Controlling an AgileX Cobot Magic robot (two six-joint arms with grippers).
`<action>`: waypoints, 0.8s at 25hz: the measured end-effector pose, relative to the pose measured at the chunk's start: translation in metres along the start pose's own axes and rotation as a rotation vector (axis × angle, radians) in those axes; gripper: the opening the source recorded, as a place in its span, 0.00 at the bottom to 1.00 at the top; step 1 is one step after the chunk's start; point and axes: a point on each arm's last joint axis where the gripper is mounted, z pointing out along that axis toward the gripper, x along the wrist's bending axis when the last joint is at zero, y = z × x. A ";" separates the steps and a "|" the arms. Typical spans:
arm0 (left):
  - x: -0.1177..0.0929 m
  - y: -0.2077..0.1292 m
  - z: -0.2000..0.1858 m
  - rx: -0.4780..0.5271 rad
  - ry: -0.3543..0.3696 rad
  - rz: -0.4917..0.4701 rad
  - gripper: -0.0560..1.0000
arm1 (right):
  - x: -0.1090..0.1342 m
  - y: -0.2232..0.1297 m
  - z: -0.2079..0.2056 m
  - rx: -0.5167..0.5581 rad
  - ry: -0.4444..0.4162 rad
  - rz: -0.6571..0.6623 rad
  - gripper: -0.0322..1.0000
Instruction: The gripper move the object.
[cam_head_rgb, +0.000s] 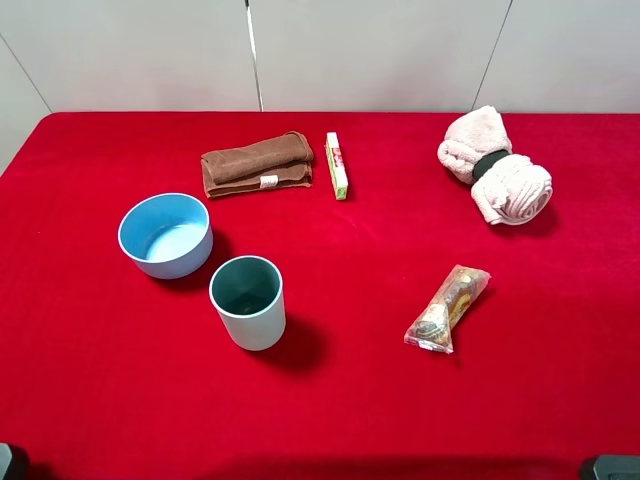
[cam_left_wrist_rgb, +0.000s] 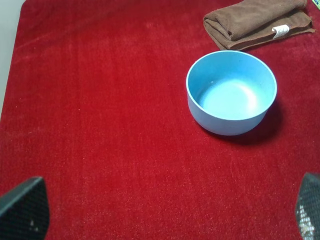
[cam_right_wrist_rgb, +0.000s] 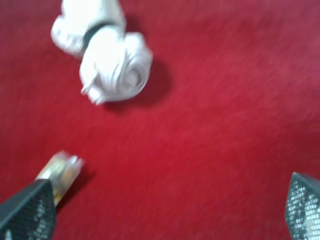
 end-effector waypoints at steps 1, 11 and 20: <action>0.000 0.000 0.000 0.000 0.000 0.000 0.98 | -0.001 -0.004 -0.002 -0.030 -0.004 -0.002 0.70; 0.000 0.000 0.000 0.000 0.000 0.000 0.98 | -0.005 -0.032 -0.006 -0.186 -0.001 -0.046 0.70; 0.000 0.000 0.000 0.000 0.000 0.000 0.98 | -0.004 -0.033 -0.006 -0.189 0.004 -0.043 0.70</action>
